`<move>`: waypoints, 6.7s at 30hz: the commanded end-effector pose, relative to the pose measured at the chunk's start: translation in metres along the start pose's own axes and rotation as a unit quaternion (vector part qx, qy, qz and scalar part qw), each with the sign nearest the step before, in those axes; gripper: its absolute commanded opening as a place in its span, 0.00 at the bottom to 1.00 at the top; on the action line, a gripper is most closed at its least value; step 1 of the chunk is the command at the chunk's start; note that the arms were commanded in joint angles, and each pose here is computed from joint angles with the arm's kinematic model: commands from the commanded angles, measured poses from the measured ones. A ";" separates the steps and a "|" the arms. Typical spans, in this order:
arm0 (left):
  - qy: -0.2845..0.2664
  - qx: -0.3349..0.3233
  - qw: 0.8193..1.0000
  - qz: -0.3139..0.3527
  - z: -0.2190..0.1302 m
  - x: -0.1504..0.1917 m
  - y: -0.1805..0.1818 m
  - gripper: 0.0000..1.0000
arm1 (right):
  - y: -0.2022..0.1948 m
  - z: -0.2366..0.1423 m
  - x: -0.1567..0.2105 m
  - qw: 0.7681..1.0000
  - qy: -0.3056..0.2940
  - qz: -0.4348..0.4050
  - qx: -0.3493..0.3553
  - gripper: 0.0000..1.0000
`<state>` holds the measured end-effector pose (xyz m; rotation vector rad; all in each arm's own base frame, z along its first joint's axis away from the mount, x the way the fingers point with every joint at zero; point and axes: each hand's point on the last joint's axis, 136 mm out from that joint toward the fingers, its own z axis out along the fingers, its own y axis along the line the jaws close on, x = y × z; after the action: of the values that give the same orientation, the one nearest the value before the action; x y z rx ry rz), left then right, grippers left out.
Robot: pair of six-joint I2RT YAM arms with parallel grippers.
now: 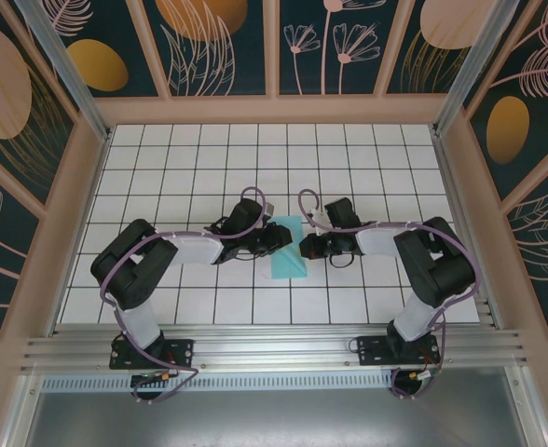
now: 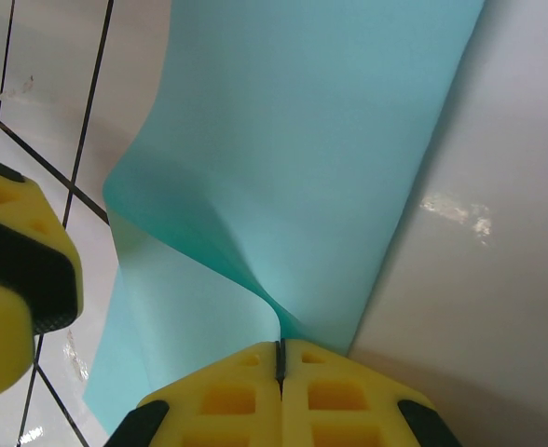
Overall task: Fold a paper plane with a square sheet of paper (pick it up from the middle)
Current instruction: Fold the triangle a second time at the center of the table.
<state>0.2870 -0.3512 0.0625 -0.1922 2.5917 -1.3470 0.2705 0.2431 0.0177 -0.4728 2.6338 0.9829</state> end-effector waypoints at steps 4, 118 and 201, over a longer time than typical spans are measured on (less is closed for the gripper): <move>-0.002 0.010 1.000 -0.001 0.008 -0.001 0.001 0.25 | -0.016 0.008 0.014 1.000 0.021 0.013 0.018 0.00; 0.008 -0.116 0.993 -0.016 0.015 0.022 0.092 0.21 | -0.014 -0.016 0.133 0.963 0.109 0.234 0.071 0.05; 0.041 -0.004 0.999 0.007 0.015 0.047 0.018 0.12 | -0.013 0.002 0.105 0.961 0.072 0.262 0.058 0.05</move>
<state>0.2450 -0.3576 0.0342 -0.1257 2.6734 -1.3361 0.2032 0.2464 0.0130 0.0742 2.8381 1.1899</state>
